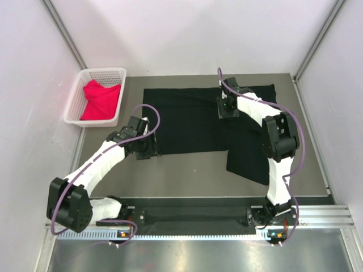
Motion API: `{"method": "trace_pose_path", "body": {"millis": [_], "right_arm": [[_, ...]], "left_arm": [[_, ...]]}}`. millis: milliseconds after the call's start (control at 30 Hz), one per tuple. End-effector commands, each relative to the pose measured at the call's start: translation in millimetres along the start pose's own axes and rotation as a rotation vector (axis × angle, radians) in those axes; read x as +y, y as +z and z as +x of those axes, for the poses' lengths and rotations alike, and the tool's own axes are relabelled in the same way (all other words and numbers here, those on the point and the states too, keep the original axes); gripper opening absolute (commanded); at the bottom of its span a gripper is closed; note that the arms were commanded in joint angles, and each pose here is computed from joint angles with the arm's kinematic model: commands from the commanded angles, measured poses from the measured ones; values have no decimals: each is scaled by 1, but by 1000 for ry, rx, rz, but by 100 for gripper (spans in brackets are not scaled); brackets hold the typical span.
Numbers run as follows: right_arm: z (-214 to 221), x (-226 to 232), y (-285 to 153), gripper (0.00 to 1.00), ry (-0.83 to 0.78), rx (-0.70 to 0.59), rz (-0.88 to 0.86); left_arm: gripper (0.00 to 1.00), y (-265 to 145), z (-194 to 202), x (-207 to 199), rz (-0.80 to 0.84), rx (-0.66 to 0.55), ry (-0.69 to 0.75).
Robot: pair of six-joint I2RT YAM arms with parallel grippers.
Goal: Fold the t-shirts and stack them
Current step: Fold the tshirt
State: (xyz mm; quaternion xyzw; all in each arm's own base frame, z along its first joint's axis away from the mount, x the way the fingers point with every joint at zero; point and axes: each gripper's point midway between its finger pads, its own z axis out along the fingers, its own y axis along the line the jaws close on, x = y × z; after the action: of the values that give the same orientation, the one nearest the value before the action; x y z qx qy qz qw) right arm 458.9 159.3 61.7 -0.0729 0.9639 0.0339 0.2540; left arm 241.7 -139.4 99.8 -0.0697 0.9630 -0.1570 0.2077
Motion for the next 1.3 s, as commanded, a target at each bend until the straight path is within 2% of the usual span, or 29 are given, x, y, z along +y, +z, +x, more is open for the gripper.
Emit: {"method": "trace_pose_path", "body": {"millis": [0, 100, 167, 233, 600, 733, 867, 933, 1067, 1133, 1267], "right_arm": [[1, -4, -6, 44, -56, 10, 77], [9, -5, -4, 41, -60, 29, 84], [15, -9, -2, 33, -62, 40, 99], [17, -8, -1, 31, -64, 38, 95], [28, -9, 12, 31, -60, 77, 98], [33, -10, 17, 23, -59, 92, 103], [37, -12, 19, 20, -59, 101, 112], [39, -12, 18, 12, -61, 102, 115], [30, -14, 7, 8, -57, 72, 127], [23, -15, -1, 0, -53, 53, 130], [13, -6, -15, 0, -46, 31, 70]], "left_arm": [[56, -5, -9, -3, 31, -16, 4], [56, -1, -9, -3, 40, -8, -8], [56, 1, -8, -1, 39, 1, -10], [56, 2, -9, -1, 42, 0, -11], [56, 1, -12, 8, 39, 0, -25], [56, 0, -12, 10, 38, 1, -31], [56, -1, -13, 11, 40, -1, -37], [56, 0, -12, 12, 37, 4, -38], [56, 0, -12, 12, 43, 5, -43], [56, 1, -12, 12, 43, 6, -44], [56, 2, -11, 12, 46, 8, -46]]}}
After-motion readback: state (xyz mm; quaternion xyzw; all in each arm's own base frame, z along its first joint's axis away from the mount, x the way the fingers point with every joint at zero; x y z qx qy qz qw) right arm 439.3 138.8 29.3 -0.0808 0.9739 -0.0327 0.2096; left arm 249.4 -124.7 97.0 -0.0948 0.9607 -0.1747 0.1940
